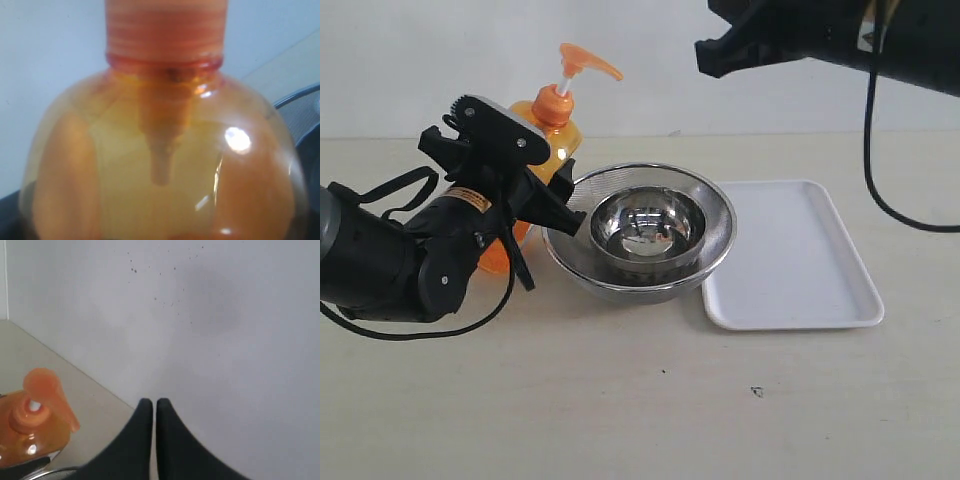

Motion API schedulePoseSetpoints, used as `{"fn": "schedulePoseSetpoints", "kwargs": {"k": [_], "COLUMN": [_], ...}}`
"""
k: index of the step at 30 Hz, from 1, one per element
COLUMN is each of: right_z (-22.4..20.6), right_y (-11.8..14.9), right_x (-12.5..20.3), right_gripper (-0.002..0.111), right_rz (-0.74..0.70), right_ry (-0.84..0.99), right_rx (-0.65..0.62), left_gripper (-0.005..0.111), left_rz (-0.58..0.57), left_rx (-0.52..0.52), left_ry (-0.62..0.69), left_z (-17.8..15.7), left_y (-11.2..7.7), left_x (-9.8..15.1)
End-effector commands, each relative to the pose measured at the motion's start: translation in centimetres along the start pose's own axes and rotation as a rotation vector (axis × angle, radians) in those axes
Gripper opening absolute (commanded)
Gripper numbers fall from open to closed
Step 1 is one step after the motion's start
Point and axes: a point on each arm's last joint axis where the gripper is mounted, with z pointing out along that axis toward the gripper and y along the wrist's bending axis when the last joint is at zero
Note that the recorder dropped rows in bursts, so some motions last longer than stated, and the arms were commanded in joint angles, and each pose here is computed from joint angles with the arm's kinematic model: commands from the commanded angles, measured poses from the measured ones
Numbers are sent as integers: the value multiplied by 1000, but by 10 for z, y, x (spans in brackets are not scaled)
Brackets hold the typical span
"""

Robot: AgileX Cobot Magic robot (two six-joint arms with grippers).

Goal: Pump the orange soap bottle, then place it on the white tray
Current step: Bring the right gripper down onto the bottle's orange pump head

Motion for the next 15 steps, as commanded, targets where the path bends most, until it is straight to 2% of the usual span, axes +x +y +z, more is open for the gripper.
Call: {"fn": "schedulePoseSetpoints", "kwargs": {"k": [1, 8, 15], "right_z": [15, 26, 36], "right_y": [-1, 5, 3], "right_x": [-15, -34, -39], "right_gripper": [0, 0, 0], "right_rz": [-17, -57, -28], "right_ry": [-27, -48, -49], "right_rx": [-58, -204, -220], "left_gripper": [5, 5, 5], "left_rz": [-11, 24, 24], "left_rx": [31, 52, 64], "left_ry": [46, 72, 87], "left_z": [1, 0, 0], "left_y": [-3, -5, -6], "left_x": [5, 7, 9]}}
